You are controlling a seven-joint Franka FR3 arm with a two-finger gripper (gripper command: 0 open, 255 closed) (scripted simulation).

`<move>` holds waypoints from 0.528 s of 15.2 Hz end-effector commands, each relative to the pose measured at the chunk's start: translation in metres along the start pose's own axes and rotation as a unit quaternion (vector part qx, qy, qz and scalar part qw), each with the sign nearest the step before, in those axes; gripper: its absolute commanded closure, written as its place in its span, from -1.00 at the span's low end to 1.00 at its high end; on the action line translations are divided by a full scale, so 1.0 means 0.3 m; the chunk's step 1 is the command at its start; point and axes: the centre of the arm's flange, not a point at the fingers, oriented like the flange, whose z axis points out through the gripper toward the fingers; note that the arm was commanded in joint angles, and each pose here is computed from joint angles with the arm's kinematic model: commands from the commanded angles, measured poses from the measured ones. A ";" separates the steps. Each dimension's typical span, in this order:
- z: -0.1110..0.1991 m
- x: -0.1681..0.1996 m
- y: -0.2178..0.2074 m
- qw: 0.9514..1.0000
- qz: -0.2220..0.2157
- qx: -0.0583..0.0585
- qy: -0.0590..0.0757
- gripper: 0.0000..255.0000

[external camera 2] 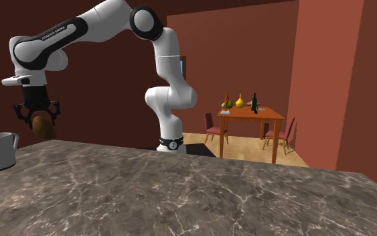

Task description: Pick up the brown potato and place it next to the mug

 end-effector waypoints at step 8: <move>0.152 -0.004 0.010 1.000 0.000 0.000 0.000 1.00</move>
